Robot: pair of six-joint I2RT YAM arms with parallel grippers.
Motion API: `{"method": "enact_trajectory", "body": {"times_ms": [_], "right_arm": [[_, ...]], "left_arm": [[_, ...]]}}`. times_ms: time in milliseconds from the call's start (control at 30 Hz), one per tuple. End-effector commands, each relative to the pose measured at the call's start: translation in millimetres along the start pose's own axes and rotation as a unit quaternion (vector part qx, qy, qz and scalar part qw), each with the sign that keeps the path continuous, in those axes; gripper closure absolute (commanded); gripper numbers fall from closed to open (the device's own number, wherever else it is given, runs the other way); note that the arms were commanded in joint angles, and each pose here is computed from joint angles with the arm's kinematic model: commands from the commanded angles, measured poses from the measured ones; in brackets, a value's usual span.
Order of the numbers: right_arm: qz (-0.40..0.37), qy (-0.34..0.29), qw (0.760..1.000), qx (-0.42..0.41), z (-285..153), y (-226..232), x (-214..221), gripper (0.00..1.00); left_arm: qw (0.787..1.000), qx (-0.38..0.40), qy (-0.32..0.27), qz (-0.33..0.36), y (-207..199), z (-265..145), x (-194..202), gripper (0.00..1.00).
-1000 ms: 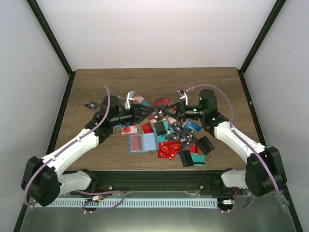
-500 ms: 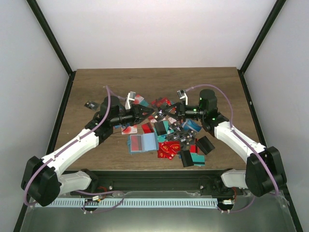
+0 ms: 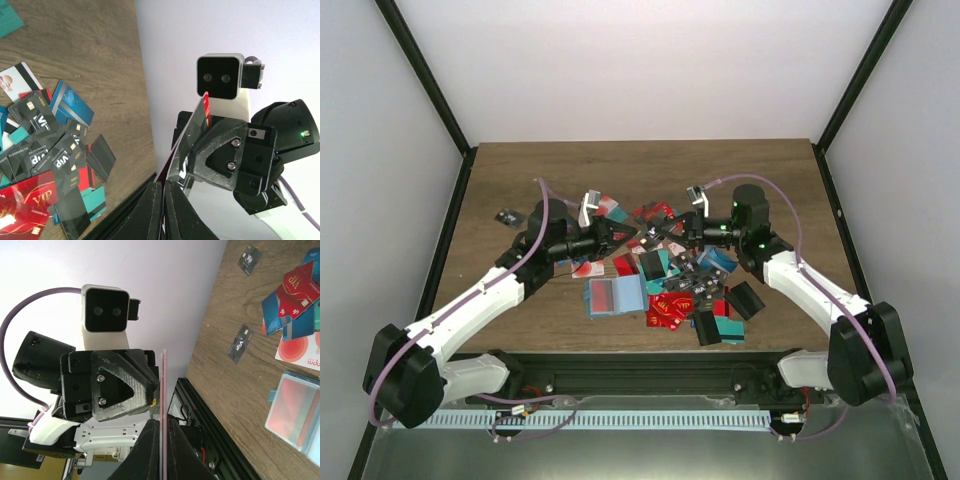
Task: Put the credit cards into the card holder
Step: Insert the credit card into the card holder.
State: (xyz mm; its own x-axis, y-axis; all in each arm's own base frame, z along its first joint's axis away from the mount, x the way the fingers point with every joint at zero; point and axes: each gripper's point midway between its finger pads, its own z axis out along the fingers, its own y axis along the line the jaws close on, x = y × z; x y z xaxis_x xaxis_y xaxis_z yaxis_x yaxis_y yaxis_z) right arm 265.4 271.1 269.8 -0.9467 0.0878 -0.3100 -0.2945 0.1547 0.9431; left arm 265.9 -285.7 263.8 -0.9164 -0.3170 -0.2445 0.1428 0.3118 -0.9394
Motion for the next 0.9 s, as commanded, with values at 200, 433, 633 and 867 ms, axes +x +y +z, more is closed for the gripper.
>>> {"method": "enact_trajectory", "body": {"times_ms": [200, 433, 633, 867], "right_arm": [[-0.027, -0.002, 0.999, 0.019, 3.5, 0.5, -5.2, 0.82], [0.001, -0.037, 0.995, 0.098, -3.0, -35.1, -8.0, 0.33], [0.088, -0.082, 0.962, 0.243, -32.2, -110.4, 3.1, 0.18], [0.163, -0.093, 0.892, 0.411, -84.8, -171.5, 32.0, 0.0]], "left_arm": [[1.0, -0.01, 0.0, 0.014, -2.3, -2.5, 1.1, 0.96], [0.999, -0.039, 0.018, 0.033, 18.8, 22.4, -5.7, 0.96], [0.994, -0.082, 0.042, 0.052, 57.9, 54.3, -12.8, 0.96], [0.992, -0.106, 0.049, 0.055, 67.6, 71.7, -23.6, 0.96]]}}
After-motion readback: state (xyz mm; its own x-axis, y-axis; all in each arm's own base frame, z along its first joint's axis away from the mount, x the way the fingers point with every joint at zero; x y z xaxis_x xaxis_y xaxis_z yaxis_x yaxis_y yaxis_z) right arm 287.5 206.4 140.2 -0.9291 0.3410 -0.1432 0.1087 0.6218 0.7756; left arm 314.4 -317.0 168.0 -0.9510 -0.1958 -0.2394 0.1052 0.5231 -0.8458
